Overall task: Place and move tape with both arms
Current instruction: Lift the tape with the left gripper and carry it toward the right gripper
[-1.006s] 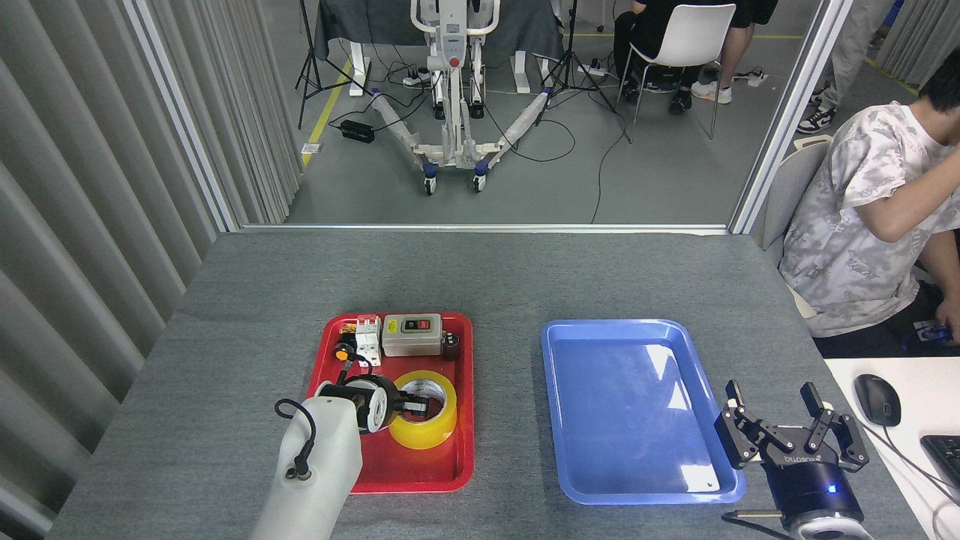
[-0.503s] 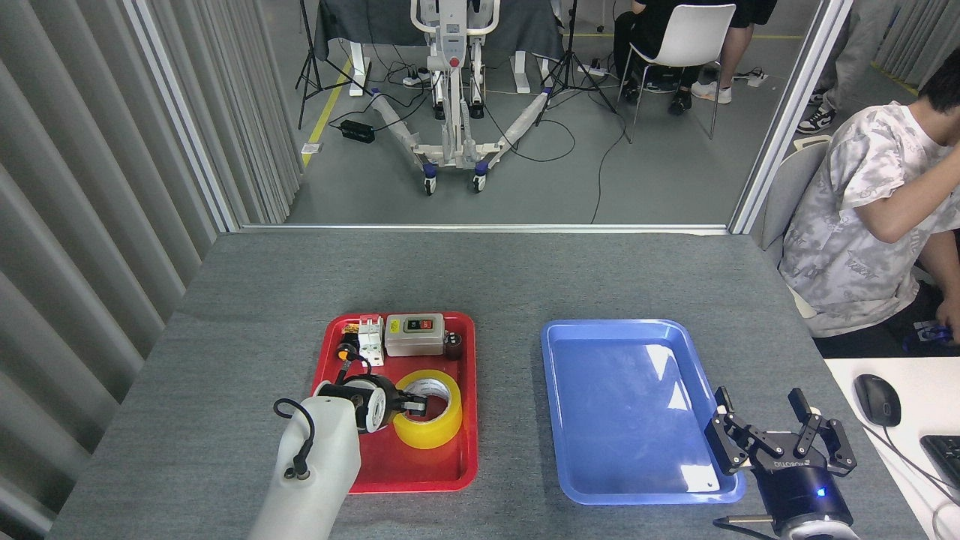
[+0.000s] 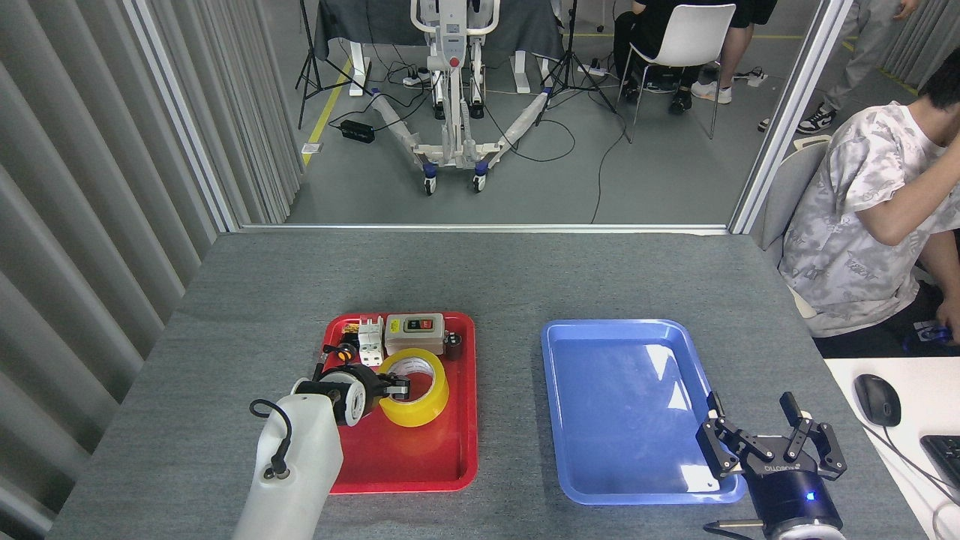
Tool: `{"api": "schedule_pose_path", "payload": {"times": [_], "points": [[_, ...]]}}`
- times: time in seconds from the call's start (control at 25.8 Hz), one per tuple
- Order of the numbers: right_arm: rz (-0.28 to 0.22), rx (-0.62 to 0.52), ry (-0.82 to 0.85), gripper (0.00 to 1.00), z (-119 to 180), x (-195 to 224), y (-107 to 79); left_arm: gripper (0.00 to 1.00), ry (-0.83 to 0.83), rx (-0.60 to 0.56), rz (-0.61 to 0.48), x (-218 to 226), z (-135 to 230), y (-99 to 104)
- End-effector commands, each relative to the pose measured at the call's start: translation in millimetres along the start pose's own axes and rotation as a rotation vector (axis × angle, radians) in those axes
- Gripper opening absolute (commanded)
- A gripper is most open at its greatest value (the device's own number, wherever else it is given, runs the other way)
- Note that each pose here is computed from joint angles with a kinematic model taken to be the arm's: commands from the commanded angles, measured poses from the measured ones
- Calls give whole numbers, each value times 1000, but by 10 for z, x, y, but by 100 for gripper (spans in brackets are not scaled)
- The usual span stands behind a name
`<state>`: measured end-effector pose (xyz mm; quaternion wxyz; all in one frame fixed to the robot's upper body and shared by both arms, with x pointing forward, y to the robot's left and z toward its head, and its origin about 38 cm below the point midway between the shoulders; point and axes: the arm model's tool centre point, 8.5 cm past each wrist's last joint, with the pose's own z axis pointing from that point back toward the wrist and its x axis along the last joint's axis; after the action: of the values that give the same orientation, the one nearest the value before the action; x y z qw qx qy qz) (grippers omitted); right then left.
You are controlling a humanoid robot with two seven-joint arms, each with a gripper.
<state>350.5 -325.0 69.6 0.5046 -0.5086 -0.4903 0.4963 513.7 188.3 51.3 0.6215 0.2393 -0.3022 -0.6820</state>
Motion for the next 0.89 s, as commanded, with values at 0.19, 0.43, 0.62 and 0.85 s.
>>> {"api": "schedule_pose_path", "payload": {"times": [0.19, 0.43, 0.62, 0.85], "points": [[-2, 1, -4, 99, 4, 54, 26, 0, -297, 176, 277, -163, 179, -122], [-37, -26, -10, 99, -141, 162, -63, 0, -590, 162, 485, -274, 369, -82], [-85, -60, -181, 99, -214, 393, -177, 0, -786, 184, 475, -316, 581, -484], [-295, 10, -362, 99, -155, 509, -236, 0, -993, 158, 543, -14, 854, -922]]}}
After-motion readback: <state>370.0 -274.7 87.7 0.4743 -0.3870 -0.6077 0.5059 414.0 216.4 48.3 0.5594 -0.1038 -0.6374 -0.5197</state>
